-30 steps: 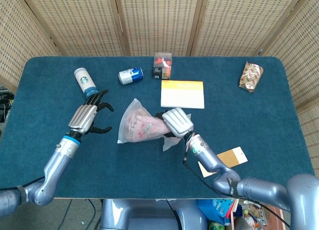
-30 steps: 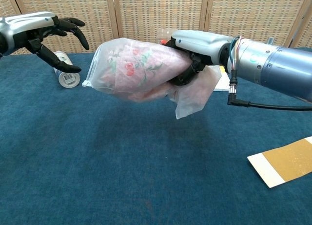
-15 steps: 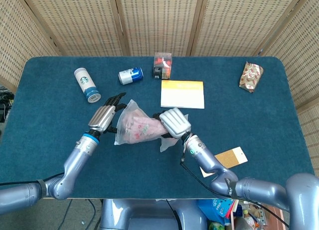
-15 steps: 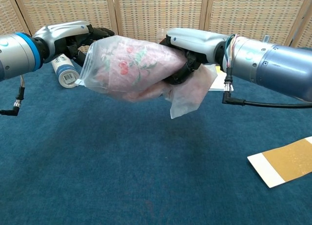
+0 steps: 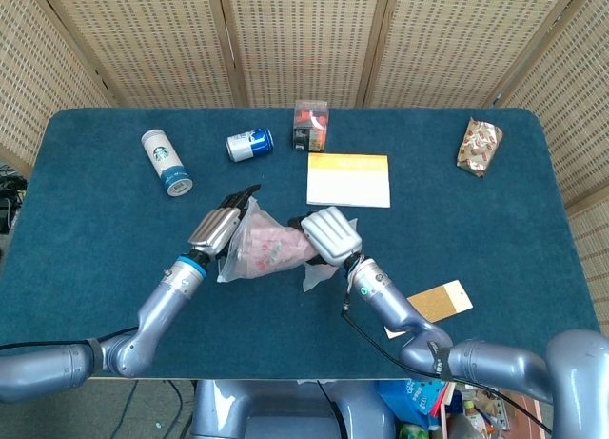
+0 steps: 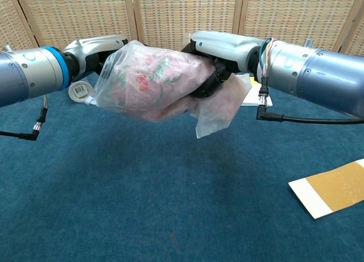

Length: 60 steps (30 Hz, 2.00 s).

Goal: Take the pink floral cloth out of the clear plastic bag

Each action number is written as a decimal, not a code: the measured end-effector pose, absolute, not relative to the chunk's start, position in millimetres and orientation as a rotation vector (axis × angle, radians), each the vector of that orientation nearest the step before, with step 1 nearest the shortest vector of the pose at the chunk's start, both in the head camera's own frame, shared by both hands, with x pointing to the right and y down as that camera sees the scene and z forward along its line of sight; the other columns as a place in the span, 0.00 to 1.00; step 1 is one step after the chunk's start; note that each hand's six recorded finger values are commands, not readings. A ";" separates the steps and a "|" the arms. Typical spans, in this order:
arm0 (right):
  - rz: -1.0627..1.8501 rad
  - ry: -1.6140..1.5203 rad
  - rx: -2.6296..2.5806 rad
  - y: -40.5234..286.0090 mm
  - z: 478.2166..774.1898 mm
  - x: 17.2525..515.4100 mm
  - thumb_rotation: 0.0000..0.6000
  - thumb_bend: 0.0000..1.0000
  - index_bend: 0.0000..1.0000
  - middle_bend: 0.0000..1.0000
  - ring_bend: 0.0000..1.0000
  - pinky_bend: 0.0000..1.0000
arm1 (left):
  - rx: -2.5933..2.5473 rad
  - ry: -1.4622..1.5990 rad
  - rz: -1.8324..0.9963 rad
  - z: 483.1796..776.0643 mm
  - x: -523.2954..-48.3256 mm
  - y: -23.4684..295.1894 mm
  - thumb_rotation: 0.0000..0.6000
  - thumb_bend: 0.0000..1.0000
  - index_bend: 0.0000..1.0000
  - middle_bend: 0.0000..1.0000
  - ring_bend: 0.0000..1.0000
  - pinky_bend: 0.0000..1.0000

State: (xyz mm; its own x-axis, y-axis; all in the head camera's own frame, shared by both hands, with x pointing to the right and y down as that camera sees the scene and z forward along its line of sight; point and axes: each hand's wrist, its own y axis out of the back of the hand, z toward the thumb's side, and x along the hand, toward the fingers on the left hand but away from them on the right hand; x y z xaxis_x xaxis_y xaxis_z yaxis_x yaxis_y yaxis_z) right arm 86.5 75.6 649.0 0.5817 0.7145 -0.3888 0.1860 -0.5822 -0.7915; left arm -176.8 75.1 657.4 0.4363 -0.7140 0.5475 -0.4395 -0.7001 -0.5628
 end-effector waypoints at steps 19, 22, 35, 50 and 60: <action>1.007 -0.612 -2.105 85.5 663.4 103.1 1.00 0.61 0.05 0.00 0.01 0.11 | -2.429 1.085 -1.198 676.7 -179.3 79.2 1.00 0.56 0.70 0.00 0.00 0.00; 1.047 -0.587 -2.119 87.9 668.7 109.9 1.00 0.50 0.00 0.00 0.00 0.00 | -2.433 1.095 -1.225 685.3 -180.9 80.0 1.00 0.56 0.70 0.00 0.00 0.00; 1.235 -0.753 -1.933 106.0 664.9 185.5 1.00 0.17 0.01 0.00 0.00 0.00 | -2.486 1.111 -1.295 711.9 -177.3 85.8 1.00 0.56 0.70 0.00 0.00 0.00; 1.368 -0.767 -1.922 166.5 677.7 250.5 1.00 0.09 0.10 0.00 0.00 0.00 | -2.517 1.171 -1.224 692.6 -156.4 73.4 1.00 0.56 0.70 0.00 0.00 0.00; 1.138 -0.493 -1.702 177.2 681.7 253.3 1.00 0.09 0.10 0.13 0.05 0.01 | -2.465 1.134 -1.218 680.3 -148.9 57.8 1.00 0.56 0.70 0.00 0.00 0.00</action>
State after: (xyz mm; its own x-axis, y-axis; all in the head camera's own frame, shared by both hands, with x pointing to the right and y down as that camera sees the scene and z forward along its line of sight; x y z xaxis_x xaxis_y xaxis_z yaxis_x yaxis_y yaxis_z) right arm 253.3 177.2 681.7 0.4765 0.7503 -0.4583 -0.1791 -0.4275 -0.8861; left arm -148.9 57.8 680.3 0.3781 -0.6957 0.6107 -0.5590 -0.6975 -0.4484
